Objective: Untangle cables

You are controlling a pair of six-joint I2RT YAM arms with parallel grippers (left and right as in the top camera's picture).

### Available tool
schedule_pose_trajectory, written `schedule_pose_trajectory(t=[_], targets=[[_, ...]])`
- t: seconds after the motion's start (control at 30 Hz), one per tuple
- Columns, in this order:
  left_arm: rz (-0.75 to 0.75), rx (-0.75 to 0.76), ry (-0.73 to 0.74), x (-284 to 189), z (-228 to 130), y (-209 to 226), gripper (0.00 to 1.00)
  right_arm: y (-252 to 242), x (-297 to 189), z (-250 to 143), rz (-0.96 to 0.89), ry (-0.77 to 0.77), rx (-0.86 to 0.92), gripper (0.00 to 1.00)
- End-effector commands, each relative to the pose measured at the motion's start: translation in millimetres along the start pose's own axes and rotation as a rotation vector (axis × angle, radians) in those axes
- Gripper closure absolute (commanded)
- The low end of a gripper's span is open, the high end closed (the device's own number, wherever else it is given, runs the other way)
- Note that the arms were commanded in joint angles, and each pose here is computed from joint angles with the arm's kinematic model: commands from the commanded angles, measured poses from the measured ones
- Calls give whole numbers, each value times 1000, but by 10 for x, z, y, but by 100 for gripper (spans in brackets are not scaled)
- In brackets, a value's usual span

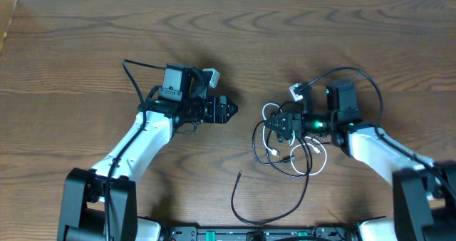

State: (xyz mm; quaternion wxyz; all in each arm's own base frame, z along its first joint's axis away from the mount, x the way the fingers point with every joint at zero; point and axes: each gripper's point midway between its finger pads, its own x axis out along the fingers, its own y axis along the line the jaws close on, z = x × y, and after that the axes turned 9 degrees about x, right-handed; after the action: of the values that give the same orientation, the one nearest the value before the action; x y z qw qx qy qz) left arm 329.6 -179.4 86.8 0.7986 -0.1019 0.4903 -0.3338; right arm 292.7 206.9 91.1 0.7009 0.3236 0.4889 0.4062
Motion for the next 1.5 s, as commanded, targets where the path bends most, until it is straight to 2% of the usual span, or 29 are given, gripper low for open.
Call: schedule_pose_trajectory(t=[0.0,0.07,0.13,0.23,0.43,0.67,0.73,0.83,1.0,1.1,1.17,1.33,1.47], targets=[[-32,39,-13,23,71,-146,21,180,-139,153,-24,-59,-61,24],[-32,-8,-6,109,64,-193,21,-148,-250,203,-227,-122,-9,21],[-13,-24,-10,204,74,-245,22,-351,-446,274,-342,-183,35,22],[30,-23,-17,326,77,-312,23,-507,-620,304,-401,-225,115,23],[151,-5,11,615,-93,-424,29,-745,-755,144,-507,-205,211,23],[127,84,54,911,-302,-707,30,-801,-745,6,-543,-165,246,26],[116,99,59,951,-333,-768,40,-797,-716,-33,-551,-150,242,26],[111,114,56,959,-329,-791,60,-776,-667,-81,-558,-128,232,26],[110,238,51,950,-289,-763,75,-761,-591,-132,-592,-105,196,30],[114,262,45,934,-255,-718,91,-778,-567,-150,-631,-101,171,32],[71,270,50,919,-244,-744,94,-771,-540,-153,-647,-98,145,33],[-182,376,79,832,-288,-1020,93,-748,-524,-94,-640,-93,56,33],[-192,351,65,778,-220,-922,93,-750,-535,-5,-653,-104,-31,28]])
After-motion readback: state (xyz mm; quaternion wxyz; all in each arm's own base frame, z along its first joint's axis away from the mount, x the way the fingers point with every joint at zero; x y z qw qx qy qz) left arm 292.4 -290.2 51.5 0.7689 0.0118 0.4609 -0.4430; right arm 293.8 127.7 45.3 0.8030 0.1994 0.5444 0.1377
